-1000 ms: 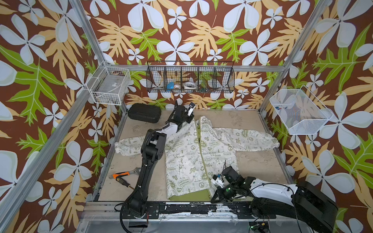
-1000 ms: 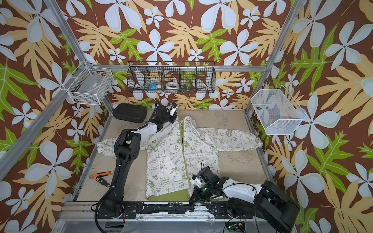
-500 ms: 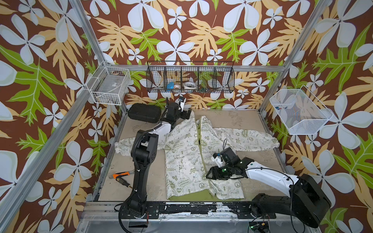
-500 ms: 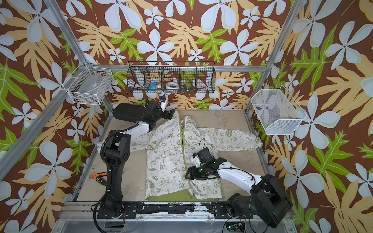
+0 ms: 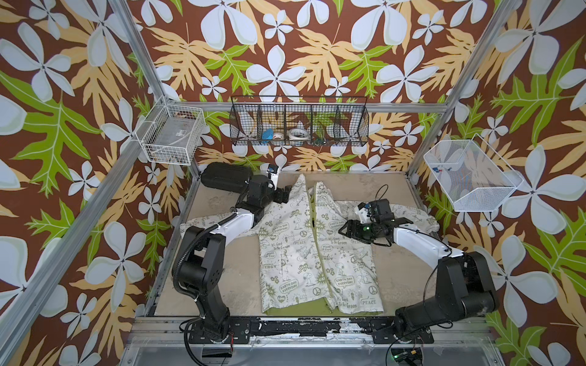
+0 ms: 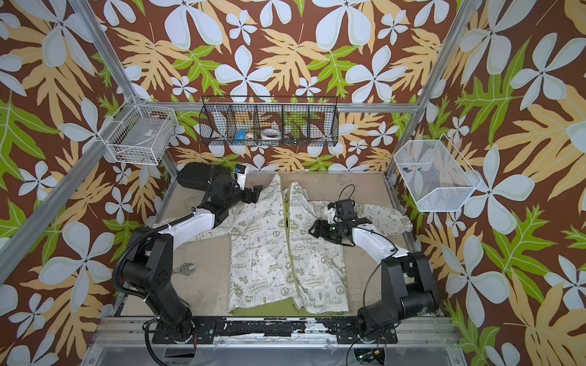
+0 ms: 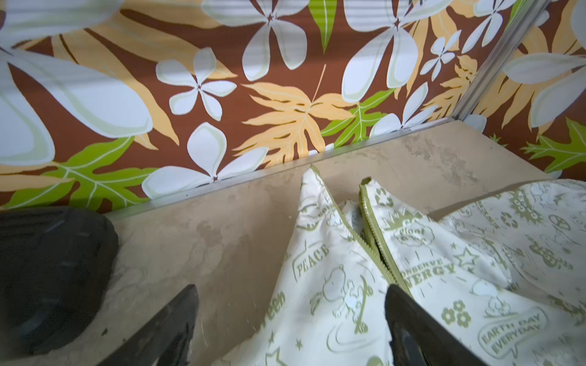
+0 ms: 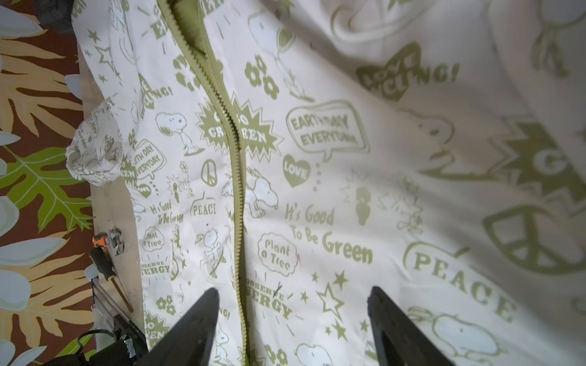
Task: Unzip the jacket
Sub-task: Unzip the zipper on the jacket, then smooth out the jacket at the center of the board.
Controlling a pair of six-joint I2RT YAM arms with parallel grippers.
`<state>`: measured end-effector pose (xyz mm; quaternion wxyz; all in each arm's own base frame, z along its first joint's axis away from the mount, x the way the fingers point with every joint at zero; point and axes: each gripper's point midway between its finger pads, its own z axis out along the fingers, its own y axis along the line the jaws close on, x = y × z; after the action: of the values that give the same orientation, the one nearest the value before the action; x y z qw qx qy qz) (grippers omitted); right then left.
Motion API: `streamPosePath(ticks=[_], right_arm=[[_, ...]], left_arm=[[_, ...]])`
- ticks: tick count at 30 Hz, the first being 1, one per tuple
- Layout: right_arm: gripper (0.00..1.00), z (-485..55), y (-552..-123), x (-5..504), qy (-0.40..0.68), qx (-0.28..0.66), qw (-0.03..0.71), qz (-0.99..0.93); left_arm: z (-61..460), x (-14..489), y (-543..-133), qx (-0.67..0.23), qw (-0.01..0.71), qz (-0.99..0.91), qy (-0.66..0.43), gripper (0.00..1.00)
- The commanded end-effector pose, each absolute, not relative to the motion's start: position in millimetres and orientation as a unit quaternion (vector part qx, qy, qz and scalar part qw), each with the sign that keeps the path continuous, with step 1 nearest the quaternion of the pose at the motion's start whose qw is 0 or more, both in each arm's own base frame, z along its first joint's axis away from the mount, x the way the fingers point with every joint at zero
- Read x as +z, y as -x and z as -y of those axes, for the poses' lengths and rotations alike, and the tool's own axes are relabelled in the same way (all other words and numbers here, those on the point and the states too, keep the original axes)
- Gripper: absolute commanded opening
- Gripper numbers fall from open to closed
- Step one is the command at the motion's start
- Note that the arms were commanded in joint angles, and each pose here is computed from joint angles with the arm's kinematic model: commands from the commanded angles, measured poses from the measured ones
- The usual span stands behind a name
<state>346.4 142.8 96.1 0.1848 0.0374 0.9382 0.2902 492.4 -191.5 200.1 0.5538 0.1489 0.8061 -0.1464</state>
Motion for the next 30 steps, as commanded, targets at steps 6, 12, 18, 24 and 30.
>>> streamPosePath(ticks=[6, 12, 18, 24, 30], right_arm=[[0.49, -136, -426, 78, -0.056, 0.265, 0.208, -0.94], [0.28, -127, -448, 41, -0.073, 0.228, 0.193, -0.952], [0.24, -116, -424, 3, -0.098, 0.205, 0.169, -0.959], [0.17, -70, -401, -6, -0.167, 0.177, 0.188, -0.952], [0.31, -52, -436, 62, -0.142, 0.199, 0.271, -0.931]], left_arm=[[197, 165, -444, -0.186, 0.499, -0.835, -0.141, 0.87], [212, 155, -436, -0.245, 0.472, -0.837, -0.129, 0.82], [234, 151, -443, -0.287, 0.442, -0.838, -0.141, 0.65], [251, 154, -450, -0.272, 0.455, -0.828, -0.183, 0.67], [258, 165, -517, -0.183, 0.471, -0.834, -0.221, 0.82]])
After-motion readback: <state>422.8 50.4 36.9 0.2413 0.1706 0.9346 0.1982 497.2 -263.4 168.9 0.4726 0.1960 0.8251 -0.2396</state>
